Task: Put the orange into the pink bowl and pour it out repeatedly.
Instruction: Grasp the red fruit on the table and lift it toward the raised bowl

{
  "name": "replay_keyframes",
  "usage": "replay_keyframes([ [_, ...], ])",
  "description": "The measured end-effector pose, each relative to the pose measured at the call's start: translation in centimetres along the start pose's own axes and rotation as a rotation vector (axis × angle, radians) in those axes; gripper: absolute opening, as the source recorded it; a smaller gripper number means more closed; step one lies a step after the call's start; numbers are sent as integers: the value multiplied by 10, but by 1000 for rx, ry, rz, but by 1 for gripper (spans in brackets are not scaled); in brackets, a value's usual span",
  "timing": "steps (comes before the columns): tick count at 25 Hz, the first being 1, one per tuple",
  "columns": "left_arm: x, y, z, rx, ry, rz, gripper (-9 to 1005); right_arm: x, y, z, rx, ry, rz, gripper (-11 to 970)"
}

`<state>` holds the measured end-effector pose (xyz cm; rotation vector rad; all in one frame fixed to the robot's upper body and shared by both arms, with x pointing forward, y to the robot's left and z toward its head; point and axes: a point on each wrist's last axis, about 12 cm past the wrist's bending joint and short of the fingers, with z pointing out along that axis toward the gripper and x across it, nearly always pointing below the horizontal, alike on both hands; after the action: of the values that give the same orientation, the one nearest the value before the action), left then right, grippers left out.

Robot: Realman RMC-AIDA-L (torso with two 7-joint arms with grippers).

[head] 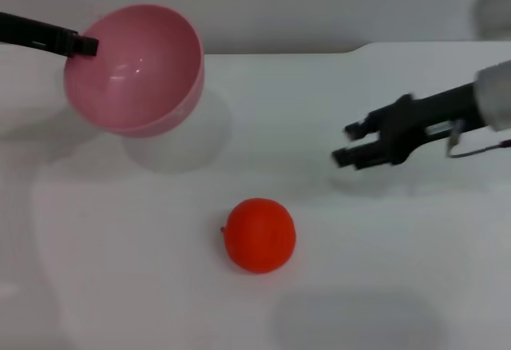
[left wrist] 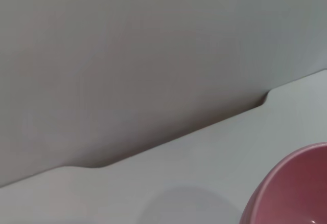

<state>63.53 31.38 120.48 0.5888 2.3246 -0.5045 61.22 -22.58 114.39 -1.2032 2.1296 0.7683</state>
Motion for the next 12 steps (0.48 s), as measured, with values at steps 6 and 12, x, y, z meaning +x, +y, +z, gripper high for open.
replay_keyframes([
  [6,3,-3,6,8,1,-4,42,-38,28,40,-80,168,-174,536],
  [12,6,-4,9,12,0,-12,42,-54,43,56,-128,223,-265,512],
])
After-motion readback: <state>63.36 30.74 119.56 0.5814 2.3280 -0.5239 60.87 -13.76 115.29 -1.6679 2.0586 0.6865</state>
